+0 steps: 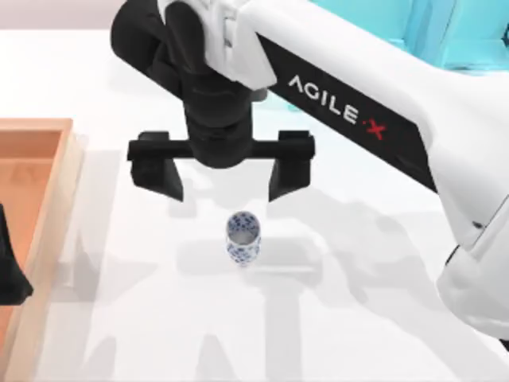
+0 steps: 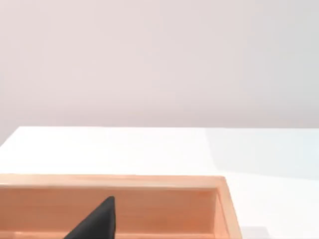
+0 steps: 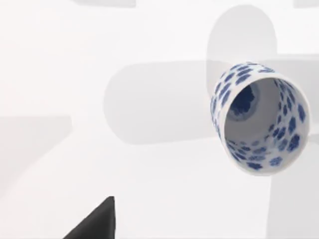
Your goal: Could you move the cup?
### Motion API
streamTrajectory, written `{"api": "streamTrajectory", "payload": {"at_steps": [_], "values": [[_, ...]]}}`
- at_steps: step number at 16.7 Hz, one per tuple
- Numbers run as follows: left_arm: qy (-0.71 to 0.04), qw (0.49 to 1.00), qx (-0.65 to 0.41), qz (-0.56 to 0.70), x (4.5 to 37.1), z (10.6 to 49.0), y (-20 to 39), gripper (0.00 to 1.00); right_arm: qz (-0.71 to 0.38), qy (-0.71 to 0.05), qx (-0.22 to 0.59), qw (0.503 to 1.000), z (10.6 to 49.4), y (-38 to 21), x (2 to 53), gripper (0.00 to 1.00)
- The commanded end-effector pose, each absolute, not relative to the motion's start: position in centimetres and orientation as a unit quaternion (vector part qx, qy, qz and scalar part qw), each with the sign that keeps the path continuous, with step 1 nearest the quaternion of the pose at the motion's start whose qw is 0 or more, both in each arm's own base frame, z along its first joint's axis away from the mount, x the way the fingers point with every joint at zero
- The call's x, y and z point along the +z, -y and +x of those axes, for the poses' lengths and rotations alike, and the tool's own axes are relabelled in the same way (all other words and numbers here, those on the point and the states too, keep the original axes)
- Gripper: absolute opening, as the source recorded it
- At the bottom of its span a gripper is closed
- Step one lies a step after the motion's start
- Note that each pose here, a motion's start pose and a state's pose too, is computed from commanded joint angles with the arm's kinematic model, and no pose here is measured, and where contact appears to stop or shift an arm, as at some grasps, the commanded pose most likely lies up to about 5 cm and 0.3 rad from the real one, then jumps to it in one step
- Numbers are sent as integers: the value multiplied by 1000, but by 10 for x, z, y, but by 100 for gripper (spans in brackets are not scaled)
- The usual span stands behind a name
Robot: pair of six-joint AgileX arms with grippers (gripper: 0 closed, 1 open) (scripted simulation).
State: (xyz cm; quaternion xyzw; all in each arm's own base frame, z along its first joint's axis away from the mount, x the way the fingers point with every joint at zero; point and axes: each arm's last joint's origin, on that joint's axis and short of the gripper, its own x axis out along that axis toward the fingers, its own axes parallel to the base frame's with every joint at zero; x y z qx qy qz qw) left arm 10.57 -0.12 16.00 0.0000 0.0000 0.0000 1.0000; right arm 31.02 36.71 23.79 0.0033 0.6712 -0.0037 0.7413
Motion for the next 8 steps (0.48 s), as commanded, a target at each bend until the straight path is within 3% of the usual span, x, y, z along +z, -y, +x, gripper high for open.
{"api": "streamTrajectory", "payload": {"at_steps": [8], "values": [[0,1000,0,0,160,106,1,100,4,-670,-2,742,315,-368,222,100]]}}
